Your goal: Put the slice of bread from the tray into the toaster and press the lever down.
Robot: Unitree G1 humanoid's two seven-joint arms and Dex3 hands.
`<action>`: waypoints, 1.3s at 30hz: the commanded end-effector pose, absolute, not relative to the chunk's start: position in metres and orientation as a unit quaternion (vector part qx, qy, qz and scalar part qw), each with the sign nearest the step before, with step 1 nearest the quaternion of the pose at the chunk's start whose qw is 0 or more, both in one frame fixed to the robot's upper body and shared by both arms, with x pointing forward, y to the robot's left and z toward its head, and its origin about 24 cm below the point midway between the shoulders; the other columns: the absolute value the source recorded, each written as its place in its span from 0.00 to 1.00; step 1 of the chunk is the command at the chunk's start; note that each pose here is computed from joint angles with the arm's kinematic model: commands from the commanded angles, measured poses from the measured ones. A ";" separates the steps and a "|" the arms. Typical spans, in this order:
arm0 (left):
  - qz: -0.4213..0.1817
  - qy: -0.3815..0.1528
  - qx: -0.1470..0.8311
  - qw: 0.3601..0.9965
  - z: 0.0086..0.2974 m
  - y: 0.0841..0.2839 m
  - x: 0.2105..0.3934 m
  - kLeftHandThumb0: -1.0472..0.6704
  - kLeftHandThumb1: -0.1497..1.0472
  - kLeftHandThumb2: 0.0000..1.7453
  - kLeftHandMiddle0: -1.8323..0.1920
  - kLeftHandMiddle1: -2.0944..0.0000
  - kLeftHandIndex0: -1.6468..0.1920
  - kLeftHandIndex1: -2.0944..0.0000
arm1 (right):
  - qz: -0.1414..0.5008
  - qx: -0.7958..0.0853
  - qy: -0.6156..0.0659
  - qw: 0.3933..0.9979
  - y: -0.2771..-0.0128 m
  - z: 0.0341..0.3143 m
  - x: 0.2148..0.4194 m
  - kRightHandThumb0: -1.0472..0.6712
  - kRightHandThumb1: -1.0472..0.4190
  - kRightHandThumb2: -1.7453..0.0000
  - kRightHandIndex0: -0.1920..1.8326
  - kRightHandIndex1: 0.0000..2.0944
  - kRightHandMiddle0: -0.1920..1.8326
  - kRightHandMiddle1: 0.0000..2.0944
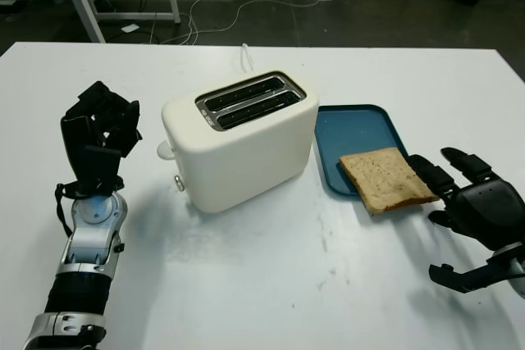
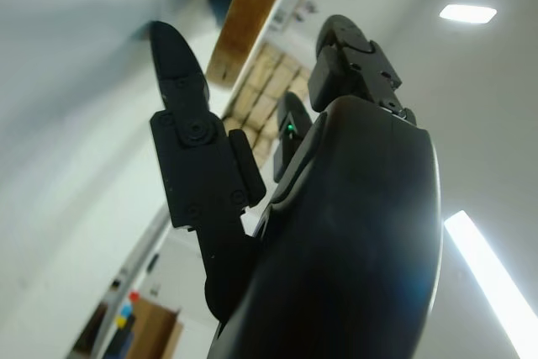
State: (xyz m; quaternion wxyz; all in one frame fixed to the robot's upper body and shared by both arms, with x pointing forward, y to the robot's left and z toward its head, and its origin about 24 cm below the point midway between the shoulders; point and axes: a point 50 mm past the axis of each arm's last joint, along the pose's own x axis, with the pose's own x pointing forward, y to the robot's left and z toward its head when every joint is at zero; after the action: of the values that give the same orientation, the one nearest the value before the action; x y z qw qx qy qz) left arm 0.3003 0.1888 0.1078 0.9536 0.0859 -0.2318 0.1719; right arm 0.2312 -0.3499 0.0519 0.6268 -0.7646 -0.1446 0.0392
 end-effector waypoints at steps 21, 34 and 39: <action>0.172 -0.238 0.086 0.952 0.110 0.190 0.299 0.04 0.89 0.21 0.41 0.17 0.45 0.24 | 0.048 -0.764 -0.165 0.621 -0.338 0.034 0.243 0.41 0.11 1.00 0.14 0.43 0.30 0.01; 0.175 -0.237 0.088 0.952 0.110 0.190 0.300 0.03 0.89 0.21 0.40 0.17 0.43 0.24 | 0.045 -0.781 -0.202 0.589 -0.326 0.033 0.253 0.39 0.09 0.95 0.16 0.81 0.16 0.62; 0.172 -0.238 0.089 0.952 0.110 0.189 0.299 0.04 0.89 0.21 0.41 0.18 0.44 0.25 | 0.035 -0.773 -0.230 0.590 -0.322 0.035 0.253 0.35 0.09 0.89 0.27 0.83 0.14 0.83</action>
State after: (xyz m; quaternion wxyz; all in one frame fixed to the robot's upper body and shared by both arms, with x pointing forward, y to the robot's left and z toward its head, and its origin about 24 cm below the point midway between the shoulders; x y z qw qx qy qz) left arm 0.3001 0.1893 0.1082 0.9530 0.0889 -0.2325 0.1725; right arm 0.2559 -0.3266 0.0426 0.5961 -0.7696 -0.2277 0.0210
